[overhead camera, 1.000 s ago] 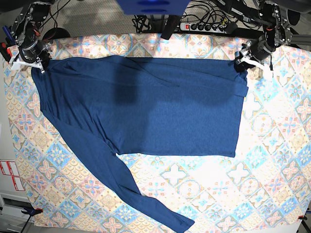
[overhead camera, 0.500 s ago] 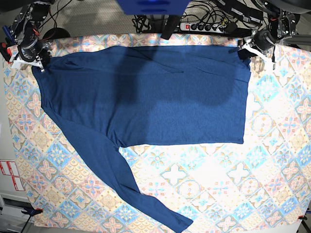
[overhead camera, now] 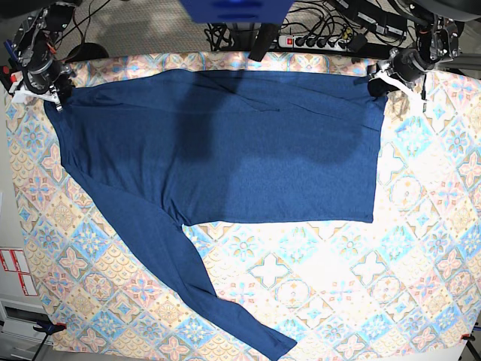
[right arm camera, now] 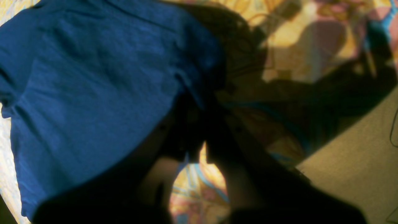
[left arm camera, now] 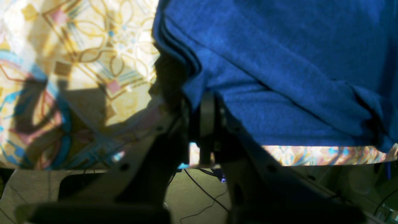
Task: Fold the T-shirt properly
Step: 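Pull the shirt back toward the collar side with both grippers, then release and regrasp the shirt's side edges midway along the body with both grippers, then fold the lower body half over onto the collar half with both grippers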
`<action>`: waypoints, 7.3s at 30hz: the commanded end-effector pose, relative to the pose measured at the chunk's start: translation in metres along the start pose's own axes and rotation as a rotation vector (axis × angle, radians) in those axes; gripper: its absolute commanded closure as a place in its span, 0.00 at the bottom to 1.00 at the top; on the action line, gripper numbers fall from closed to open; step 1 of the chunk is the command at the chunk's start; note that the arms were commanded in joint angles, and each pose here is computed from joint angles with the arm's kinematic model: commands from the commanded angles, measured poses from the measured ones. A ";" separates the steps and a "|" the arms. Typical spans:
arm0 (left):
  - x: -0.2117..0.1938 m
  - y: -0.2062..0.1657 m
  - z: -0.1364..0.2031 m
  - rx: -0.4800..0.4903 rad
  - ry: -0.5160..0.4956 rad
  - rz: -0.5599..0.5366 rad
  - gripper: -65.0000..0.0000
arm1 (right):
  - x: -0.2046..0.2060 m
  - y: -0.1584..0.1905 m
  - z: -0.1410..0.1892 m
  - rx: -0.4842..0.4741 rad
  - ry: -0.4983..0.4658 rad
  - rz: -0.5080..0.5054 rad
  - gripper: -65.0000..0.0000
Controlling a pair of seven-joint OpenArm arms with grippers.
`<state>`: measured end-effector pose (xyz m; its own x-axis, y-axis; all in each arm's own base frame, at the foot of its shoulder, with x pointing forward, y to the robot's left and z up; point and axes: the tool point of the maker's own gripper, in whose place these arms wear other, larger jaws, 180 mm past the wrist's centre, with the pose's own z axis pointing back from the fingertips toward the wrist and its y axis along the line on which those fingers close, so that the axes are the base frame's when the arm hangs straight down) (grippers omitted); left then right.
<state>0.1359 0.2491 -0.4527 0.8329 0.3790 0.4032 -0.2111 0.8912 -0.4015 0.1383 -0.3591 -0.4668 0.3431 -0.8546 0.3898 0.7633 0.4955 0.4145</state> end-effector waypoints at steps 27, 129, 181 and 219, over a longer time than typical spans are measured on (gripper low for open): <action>-0.013 0.014 0.010 0.054 0.034 -0.043 0.59 | 0.009 -0.026 0.016 -0.041 -0.022 -0.082 0.74; 0.197 -0.093 -0.079 -0.046 -0.400 -0.340 1.00 | 0.031 0.255 -0.043 0.111 -0.043 1.061 0.44; 0.148 -0.092 0.012 -0.018 -0.497 -0.432 1.00 | 0.040 0.221 -0.081 0.346 -0.060 1.144 1.00; 0.089 0.020 -0.004 0.202 -0.300 -0.286 1.00 | -0.007 0.126 -0.012 0.309 -0.037 1.239 1.00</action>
<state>0.2053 0.2924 -0.4350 0.7112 0.1508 0.6866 -0.1125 0.9886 -0.1006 0.2262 -0.2866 -0.4414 0.7482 0.1966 0.6337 -0.2164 0.9752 -0.0471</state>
